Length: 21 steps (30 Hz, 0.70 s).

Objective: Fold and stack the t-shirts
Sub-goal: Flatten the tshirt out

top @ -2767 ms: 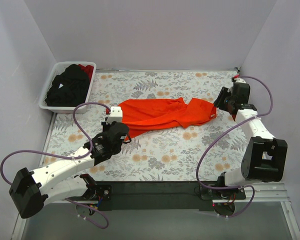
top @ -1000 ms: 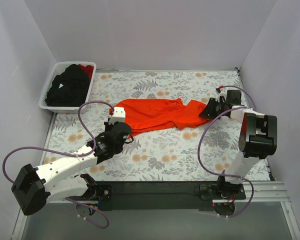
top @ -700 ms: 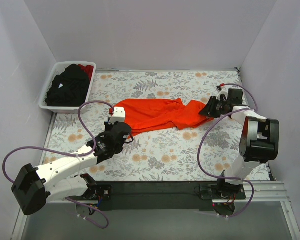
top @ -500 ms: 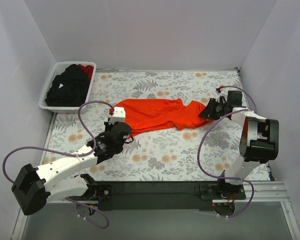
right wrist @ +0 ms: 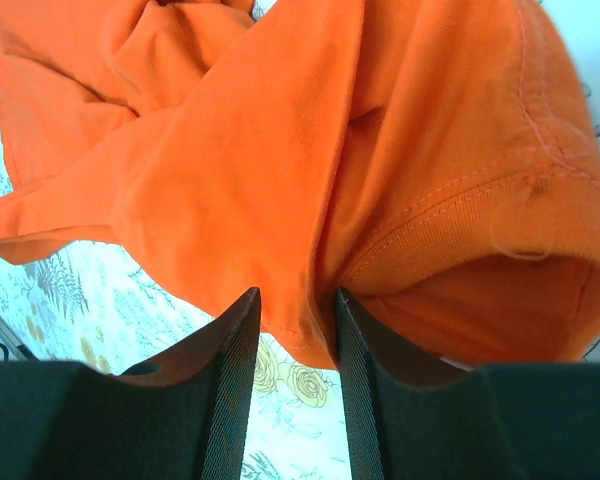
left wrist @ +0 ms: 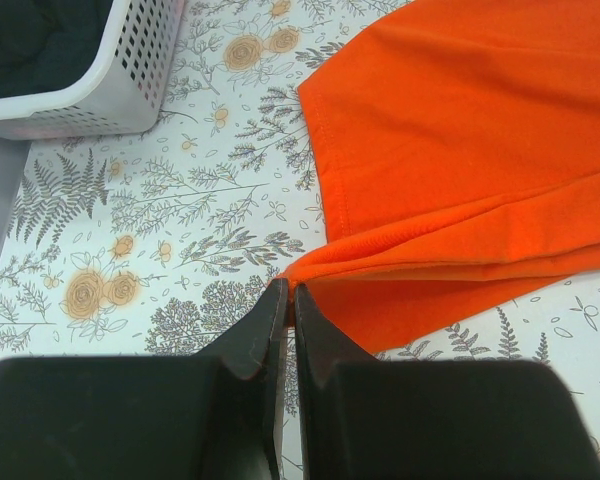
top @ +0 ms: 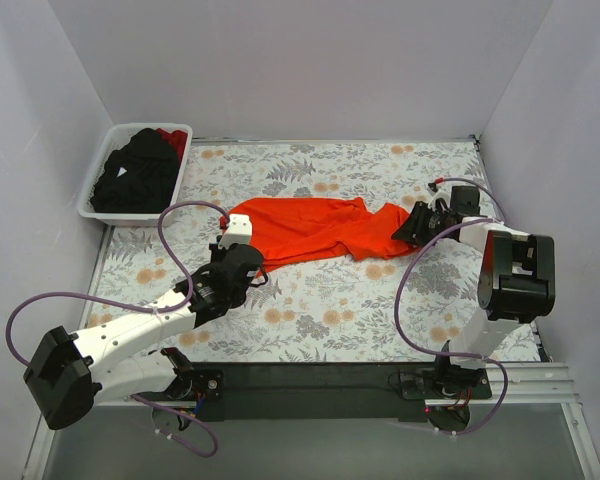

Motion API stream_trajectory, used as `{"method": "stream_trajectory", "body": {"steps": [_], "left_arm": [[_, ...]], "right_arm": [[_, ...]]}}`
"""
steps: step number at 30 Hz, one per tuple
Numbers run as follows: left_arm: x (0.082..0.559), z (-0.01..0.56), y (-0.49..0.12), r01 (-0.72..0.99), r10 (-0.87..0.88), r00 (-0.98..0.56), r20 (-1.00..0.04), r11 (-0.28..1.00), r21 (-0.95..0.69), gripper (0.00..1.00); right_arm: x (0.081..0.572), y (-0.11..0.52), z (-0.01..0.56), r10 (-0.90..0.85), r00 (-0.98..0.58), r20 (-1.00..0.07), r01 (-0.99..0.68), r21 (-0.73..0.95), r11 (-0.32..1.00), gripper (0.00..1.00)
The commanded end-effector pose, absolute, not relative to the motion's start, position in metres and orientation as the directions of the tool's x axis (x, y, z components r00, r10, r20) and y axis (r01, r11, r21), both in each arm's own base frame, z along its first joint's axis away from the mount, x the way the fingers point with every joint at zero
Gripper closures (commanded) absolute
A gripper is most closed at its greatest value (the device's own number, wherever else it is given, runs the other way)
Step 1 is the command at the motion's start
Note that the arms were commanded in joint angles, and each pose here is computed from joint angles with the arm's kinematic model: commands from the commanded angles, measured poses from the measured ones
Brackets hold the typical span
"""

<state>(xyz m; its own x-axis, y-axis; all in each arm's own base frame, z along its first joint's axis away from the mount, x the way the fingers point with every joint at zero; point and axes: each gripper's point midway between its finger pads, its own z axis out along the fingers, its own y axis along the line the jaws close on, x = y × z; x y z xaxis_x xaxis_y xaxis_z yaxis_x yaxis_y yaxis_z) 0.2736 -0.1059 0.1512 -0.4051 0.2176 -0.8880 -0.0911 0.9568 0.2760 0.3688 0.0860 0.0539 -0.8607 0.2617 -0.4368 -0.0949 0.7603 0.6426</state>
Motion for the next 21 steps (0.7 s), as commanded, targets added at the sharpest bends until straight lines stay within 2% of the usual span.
{"method": "stream_trajectory", "body": {"steps": [1, 4, 8, 13, 21], "left_arm": [[0.276, 0.155, -0.105, -0.11, 0.201, -0.39, -0.899, 0.959, 0.262, 1.0], [0.276, 0.155, -0.105, -0.109, 0.2, -0.39, -0.899, 0.959, 0.26, 1.0], [0.276, 0.155, -0.105, -0.109, 0.2, -0.39, -0.899, 0.959, 0.26, 1.0], [0.276, 0.156, -0.105, -0.108, 0.198, -0.388, -0.9, 0.96, 0.257, 1.0], [0.275, 0.159, -0.105, -0.109, 0.189, -0.382, -0.905, 0.963, 0.247, 1.0]], "right_arm": [[0.364, 0.09, 0.063, 0.263, -0.858, -0.441, -0.098, 0.643, 0.76, 0.57], [0.365, 0.091, 0.077, 0.251, -0.841, -0.479, -0.117, 0.613, 0.781, 0.55], [0.363, 0.101, 0.089, 0.218, -0.831, -0.513, -0.141, 0.572, 0.808, 0.47], [0.357, 0.114, 0.088, 0.174, -0.828, -0.533, -0.158, 0.519, 0.84, 0.46], [0.347, 0.064, 0.039, 0.237, -0.83, -0.505, 0.08, 0.313, 0.947, 0.45]]}}
